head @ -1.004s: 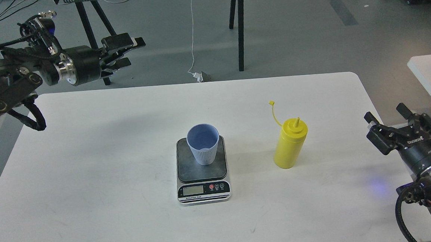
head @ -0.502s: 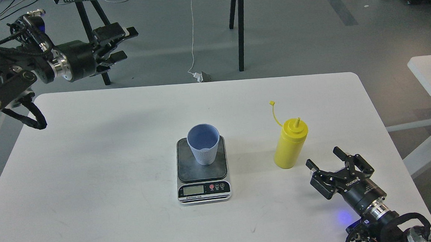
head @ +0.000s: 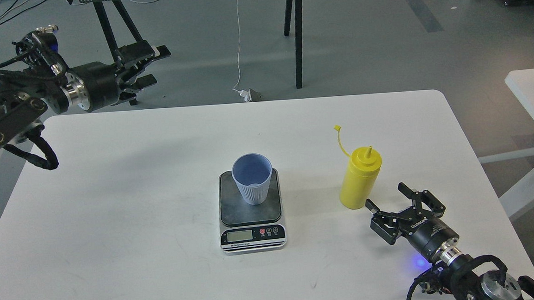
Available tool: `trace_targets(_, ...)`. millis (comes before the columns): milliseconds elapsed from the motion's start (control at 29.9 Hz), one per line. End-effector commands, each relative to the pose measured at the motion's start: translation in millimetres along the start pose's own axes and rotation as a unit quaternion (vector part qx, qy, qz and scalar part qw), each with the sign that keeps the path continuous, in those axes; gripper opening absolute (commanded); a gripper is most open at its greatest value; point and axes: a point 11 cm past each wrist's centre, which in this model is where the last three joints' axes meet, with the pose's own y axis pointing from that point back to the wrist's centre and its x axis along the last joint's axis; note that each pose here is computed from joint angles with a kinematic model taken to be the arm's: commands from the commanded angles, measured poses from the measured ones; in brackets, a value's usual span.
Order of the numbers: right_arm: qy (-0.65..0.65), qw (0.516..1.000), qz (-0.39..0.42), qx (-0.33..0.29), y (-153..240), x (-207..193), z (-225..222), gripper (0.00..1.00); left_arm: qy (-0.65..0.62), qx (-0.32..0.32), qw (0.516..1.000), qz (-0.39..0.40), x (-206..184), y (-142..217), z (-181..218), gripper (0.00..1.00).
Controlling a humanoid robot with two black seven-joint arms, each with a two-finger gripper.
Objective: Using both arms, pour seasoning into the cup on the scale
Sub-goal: 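Move the right gripper to the yellow squeeze bottle, then grasp the yellow bottle with the right gripper and lift it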
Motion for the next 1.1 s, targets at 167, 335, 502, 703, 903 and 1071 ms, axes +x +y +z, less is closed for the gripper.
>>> trace_targets(167,-0.001,1.000,0.008,-0.012,-21.2,8.0,19.0,0.99,0.004,0.009,1.000,0.004,1.0,6.8,-8.5,1.00)
trace_targets(335,0.005,1.000,0.011,-0.024,-32.7,7.3,25.9,0.99,0.005,0.013,1.000,0.005,1.2,9.7,-12.2,1.00)
trace_targets(502,0.013,1.000,0.013,-0.022,-39.3,3.8,19.8,0.99,0.010,0.017,1.000,0.004,-2.5,10.7,-18.0,1.00)
trace_targets(703,0.022,0.999,0.023,-0.027,-43.1,5.6,18.8,0.96,0.012,0.019,1.000,0.003,-4.3,11.3,-20.7,1.00)
trace_targets(903,0.029,0.999,0.017,-0.032,-50.0,-1.7,18.6,0.88,0.014,0.023,1.000,0.004,-5.1,12.9,-25.1,1.00)
trace_targets(1071,0.035,0.999,0.010,-0.037,-55.1,-8.5,19.0,0.66,0.016,0.022,1.000,0.003,-6.4,11.8,-25.2,1.00)
